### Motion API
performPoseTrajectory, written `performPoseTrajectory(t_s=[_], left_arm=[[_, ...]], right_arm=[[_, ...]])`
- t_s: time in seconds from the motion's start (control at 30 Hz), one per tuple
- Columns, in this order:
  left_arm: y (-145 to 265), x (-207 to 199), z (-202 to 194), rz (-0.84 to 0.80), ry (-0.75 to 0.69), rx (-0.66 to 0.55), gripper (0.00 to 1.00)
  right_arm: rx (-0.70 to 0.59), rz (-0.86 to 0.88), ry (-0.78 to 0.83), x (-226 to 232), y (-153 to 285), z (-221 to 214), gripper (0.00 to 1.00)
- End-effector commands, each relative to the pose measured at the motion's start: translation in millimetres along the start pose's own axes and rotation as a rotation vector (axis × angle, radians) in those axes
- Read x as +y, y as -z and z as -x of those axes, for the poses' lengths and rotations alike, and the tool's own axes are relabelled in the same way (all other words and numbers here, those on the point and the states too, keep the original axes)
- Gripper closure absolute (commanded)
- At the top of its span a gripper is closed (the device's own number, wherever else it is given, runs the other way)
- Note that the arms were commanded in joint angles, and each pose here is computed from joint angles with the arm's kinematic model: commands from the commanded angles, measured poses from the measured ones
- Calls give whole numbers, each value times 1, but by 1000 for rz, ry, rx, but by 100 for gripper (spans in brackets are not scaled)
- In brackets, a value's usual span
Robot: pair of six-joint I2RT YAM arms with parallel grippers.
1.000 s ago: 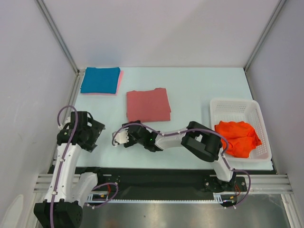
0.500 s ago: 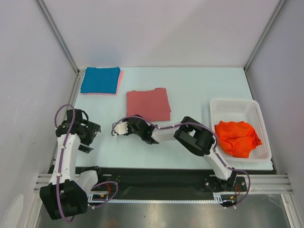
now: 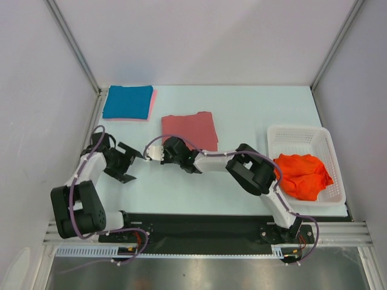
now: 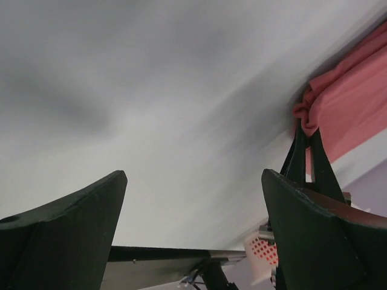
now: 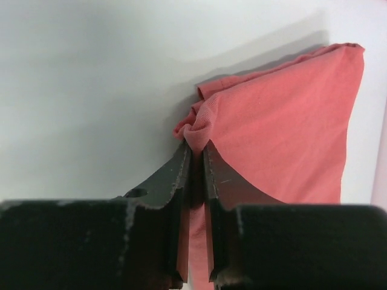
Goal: Fold and stack the t-shirts
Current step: Neatly place the folded tshirt to the corner
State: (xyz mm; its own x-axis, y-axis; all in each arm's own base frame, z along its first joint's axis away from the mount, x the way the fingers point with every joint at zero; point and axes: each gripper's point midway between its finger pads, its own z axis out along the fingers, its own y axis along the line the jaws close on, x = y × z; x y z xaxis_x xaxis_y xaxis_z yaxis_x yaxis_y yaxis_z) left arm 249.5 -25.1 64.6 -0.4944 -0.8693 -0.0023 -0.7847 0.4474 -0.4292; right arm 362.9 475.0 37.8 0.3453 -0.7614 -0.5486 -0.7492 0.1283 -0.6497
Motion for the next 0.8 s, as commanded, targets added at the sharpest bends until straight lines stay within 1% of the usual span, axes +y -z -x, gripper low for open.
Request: performPoseTrajectory(t_s=[0.0,0.13,0.17,0.2,0.33,0.37,0.4,0.43,0.5,0.53,0.6,0.63,0.67,0.77], left_arm=[[-4,-43,4,-199,-40,70,0],[-19,-59,7,-224,18,151,0],[-19,-69,8,-271,18,163,0],[-21,-73,8,-286,53,183,0],[-26,-91,16,-337,104,207,0],[-29,-99,20,-372,103,198,0],[-27,-107,19,-395,138,223,0],[-26,-119,23,-416,136,222,0],[-38,-128,14,-372,127,267,0],[-38,-140,10,-353,107,277,0],[-49,-145,8,-335,149,295,0],[-55,-144,4,-336,174,296,0],[-59,-153,3,-354,190,288,0],[-79,-160,2,-297,176,275,0]], right_arm=[[-75,-44,-104,-49,32,35,100],[-92,-45,-143,-63,41,32,100],[-96,-45,-151,-64,42,32,100],[-102,-40,-151,-65,43,34,100],[-106,-40,-158,-70,45,32,100],[-107,-45,-164,-74,47,30,100],[-107,-45,-174,-74,47,30,100],[-113,-41,-182,-75,48,30,100],[-117,-40,-193,-79,50,29,100],[-117,-44,-196,-81,50,29,100],[-122,-52,-200,-84,52,30,100],[-125,-51,-204,-84,53,32,100],[-128,-51,-206,-84,54,33,100],[-143,-58,-226,-88,58,38,100]])
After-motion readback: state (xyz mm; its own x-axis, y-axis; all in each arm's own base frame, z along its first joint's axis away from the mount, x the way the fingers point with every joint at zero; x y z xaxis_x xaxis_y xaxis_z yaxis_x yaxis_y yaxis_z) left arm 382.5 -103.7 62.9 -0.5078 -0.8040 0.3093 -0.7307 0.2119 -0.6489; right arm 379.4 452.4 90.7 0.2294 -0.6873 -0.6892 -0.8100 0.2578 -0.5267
